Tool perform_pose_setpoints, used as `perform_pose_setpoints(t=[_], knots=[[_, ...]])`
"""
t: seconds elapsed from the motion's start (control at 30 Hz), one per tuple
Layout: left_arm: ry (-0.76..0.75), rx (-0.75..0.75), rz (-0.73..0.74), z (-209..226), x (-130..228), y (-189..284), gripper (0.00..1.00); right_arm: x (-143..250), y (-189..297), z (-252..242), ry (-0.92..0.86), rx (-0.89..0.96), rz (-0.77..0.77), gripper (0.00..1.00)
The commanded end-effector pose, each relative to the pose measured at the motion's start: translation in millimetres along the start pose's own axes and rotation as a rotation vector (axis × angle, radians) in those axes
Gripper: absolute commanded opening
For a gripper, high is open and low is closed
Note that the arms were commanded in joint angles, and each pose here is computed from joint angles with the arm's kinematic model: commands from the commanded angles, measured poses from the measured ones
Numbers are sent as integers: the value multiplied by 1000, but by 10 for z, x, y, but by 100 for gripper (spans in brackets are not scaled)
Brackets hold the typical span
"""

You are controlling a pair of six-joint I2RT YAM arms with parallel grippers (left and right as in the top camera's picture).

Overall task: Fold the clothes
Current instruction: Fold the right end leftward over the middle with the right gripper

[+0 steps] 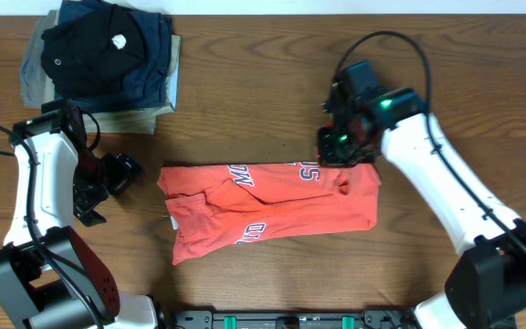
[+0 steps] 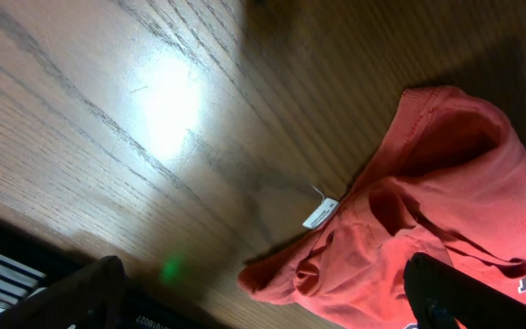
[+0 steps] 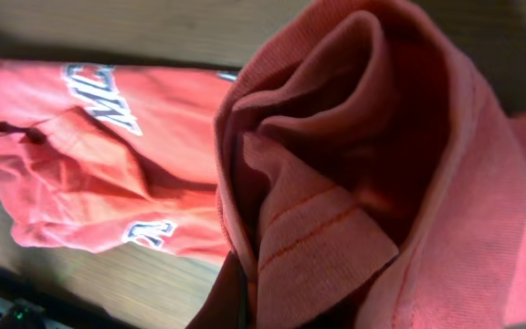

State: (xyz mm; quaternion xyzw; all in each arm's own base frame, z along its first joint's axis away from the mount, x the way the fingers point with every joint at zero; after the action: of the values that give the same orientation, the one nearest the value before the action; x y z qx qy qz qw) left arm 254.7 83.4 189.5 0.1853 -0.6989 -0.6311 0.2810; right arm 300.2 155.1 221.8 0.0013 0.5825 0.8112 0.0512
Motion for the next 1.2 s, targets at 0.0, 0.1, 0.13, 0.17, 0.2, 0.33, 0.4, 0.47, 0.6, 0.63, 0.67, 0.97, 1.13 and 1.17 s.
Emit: perform_pose_setpoints(t=[0.0, 0.1, 0.13, 0.17, 0.2, 0.33, 0.4, 0.47, 0.6, 0.63, 0.67, 0.97, 1.13, 1.17], knots=[[2, 3, -14, -5, 7, 48, 98, 159, -186, 114, -35, 22, 28, 1], [2, 3, -14, -5, 7, 48, 98, 240, -295, 171, -42, 22, 34, 1], [2, 3, -14, -5, 6, 48, 98, 269, -331, 198, -41, 20, 35, 1], [3, 3, -14, -5, 6, 48, 98, 291, -354, 223, -37, 17, 35, 2], [3, 3, -15, -5, 6, 48, 98, 311, -372, 252, -26, 12, 36, 3], [3, 3, -15, -5, 6, 48, 98, 383, -407, 375, -3, -6, 35, 7], [3, 3, -14, -5, 6, 48, 98, 424, -423, 443, 17, -16, 34, 14], [3, 3, -14, -5, 6, 48, 98, 471, -437, 501, 40, -21, 38, 27], [2, 3, -14, -5, 6, 48, 98, 548, -453, 580, 66, -41, 61, 40], [3, 3, -15, -5, 6, 48, 98, 563, -452, 599, 70, -59, 76, 41], [3, 3, -15, -5, 6, 48, 98, 571, -444, 611, 74, -72, 88, 42], [3, 3, -15, -5, 6, 48, 98, 280, -91, 370, 80, -58, 84, 71], [3, 3, -14, -5, 6, 48, 98, 180, -134, 82, 22, 94, 28, 45], [3, 3, -14, -5, 6, 48, 98, 193, -170, 48, 18, 110, 35, 38]])
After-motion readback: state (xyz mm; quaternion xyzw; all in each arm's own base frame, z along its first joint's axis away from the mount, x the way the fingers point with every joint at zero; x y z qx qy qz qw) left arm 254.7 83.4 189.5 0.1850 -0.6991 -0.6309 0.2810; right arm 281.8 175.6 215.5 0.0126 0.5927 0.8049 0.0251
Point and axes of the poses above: each gripper's point midway between its finger pads, its own y axis back along the fingers, its own z axis along the line the jaws close on, x = y × z, the point moved 10 cm from there along y, back along the fingers, and after that the axes turned 9 degrees about -y, right-handed, at the moved point
